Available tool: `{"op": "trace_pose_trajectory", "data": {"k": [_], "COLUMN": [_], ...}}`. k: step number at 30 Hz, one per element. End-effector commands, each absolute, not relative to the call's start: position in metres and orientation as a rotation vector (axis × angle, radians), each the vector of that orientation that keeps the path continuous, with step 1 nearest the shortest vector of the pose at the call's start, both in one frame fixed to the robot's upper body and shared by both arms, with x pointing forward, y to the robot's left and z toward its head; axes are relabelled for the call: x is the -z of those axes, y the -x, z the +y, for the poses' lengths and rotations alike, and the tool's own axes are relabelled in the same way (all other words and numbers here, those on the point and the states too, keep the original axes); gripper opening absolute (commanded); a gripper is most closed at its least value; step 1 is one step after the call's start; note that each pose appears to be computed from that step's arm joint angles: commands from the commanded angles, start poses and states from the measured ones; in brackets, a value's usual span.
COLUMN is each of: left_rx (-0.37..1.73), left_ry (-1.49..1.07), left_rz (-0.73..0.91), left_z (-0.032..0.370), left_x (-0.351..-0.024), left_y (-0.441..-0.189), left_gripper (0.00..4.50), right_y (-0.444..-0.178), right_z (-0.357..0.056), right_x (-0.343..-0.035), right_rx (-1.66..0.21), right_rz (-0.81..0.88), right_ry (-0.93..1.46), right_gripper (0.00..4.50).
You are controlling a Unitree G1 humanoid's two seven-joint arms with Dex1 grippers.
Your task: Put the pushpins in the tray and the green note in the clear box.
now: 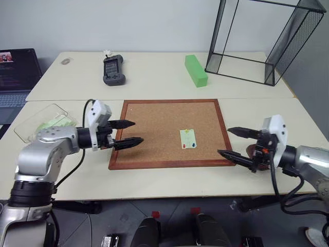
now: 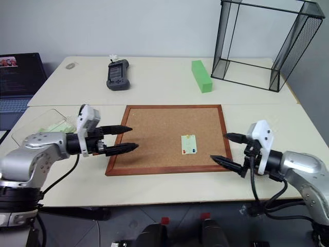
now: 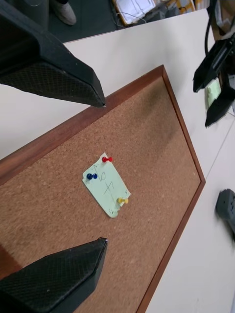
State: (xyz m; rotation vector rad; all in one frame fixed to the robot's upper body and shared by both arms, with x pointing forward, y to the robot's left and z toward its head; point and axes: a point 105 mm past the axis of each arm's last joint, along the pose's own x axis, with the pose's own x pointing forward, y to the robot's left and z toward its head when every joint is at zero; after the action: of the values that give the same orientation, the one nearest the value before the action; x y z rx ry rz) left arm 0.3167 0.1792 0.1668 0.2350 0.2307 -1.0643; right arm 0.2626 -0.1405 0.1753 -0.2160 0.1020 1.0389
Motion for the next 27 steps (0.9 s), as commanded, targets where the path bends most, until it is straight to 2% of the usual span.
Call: {"op": "trace_pose_trajectory", "data": {"k": [1,12,22,27], "left_rx": [1.111,1.054,1.042,1.009], "left_ry": [-0.290,-0.264,-0.253,-0.247], "left_rz": [0.169,0.091,0.116,0.183], "left_z": [0.160,0.128,0.123,0.120], "left_x": [-0.163,-0.143,-0.136,-0.109], "left_y": [-0.323,-0.348,-0.352,-0.354], "left_gripper": [4.08,1.95,0.06,0.02], "right_y": [-0.274,-0.317,-0.330,-0.339], "right_z": [-0.125,-0.104,-0.086,-0.073], "right_x": [-0.176,-0.158,-0.155,-0.147], "right_rx": [-1.064,-0.957,-0.986,-1.003], "right_rz": [0.038,-0.018,-0.042,-0.036], "right_ry": [0.257,0.252,0.246,0.252], "right_gripper": [4.50,4.50,4.50,4.50]}}
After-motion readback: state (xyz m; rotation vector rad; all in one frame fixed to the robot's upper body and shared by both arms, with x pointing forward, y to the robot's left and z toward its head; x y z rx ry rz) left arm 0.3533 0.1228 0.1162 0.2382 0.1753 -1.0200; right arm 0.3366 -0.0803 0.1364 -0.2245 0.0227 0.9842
